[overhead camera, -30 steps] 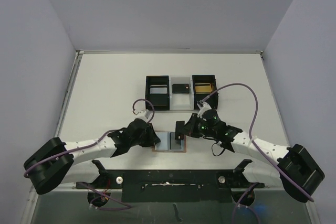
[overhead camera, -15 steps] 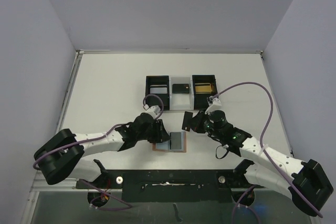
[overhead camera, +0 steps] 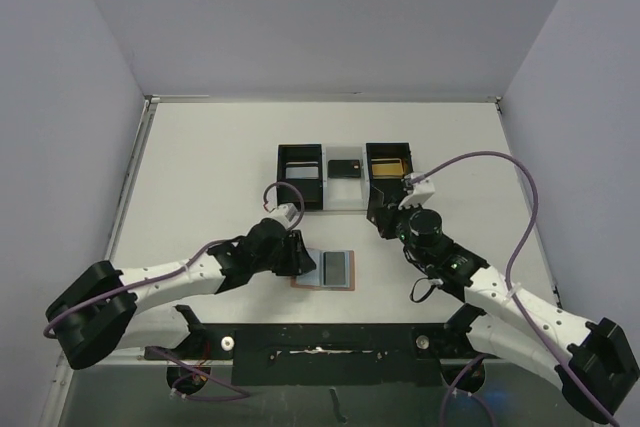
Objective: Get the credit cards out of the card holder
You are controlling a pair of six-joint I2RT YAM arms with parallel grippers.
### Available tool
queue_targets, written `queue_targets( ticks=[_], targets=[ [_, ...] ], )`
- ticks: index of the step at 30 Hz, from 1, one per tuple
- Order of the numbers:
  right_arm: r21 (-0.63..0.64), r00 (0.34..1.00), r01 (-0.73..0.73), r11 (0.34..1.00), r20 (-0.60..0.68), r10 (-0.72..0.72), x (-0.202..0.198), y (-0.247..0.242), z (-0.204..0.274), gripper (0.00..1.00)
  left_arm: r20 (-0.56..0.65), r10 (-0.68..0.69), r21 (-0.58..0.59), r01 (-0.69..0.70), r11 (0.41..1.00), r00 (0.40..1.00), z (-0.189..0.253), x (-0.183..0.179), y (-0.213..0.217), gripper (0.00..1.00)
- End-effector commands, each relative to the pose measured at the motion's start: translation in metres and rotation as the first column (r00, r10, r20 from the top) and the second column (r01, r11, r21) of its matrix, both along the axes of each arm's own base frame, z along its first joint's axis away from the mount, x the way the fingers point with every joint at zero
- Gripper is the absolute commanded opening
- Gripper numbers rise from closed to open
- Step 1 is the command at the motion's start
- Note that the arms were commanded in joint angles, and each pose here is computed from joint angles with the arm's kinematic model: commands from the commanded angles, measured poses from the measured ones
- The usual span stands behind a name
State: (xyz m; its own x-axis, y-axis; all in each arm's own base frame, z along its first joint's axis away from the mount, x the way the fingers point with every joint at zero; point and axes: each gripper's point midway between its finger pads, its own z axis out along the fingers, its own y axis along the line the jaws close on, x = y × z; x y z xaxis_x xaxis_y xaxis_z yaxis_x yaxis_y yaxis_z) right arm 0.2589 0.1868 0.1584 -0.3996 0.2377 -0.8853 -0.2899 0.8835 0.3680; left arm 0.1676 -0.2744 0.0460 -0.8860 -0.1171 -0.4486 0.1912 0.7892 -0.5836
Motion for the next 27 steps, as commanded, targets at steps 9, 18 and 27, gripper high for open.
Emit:
queue_targets(
  ticks=[9, 18, 27],
  targets=[
    [-0.485, 0.946, 0.042, 0.873, 0.300, 0.121, 0.073, 0.005, 0.063, 0.00, 0.187, 0.087, 0.039, -0.096, 0.995, 0.978, 0.078, 0.050, 0.048, 0.60],
    [-0.698, 0.931, -0.091, 0.710, 0.193, 0.309, 0.125, 0.027, 0.050, 0.00, 0.211, 0.110, 0.145, -0.142, 0.979, 0.971, 0.100, 0.090, 0.096, 0.70],
    [-0.867, 0.885, -0.140, 0.479, 0.108, 0.453, 0.154, 0.041, 0.018, 0.00, 0.266, 0.173, 0.235, -0.238, 0.942, 0.948, 0.096, 0.103, 0.133, 0.73]
  ],
)
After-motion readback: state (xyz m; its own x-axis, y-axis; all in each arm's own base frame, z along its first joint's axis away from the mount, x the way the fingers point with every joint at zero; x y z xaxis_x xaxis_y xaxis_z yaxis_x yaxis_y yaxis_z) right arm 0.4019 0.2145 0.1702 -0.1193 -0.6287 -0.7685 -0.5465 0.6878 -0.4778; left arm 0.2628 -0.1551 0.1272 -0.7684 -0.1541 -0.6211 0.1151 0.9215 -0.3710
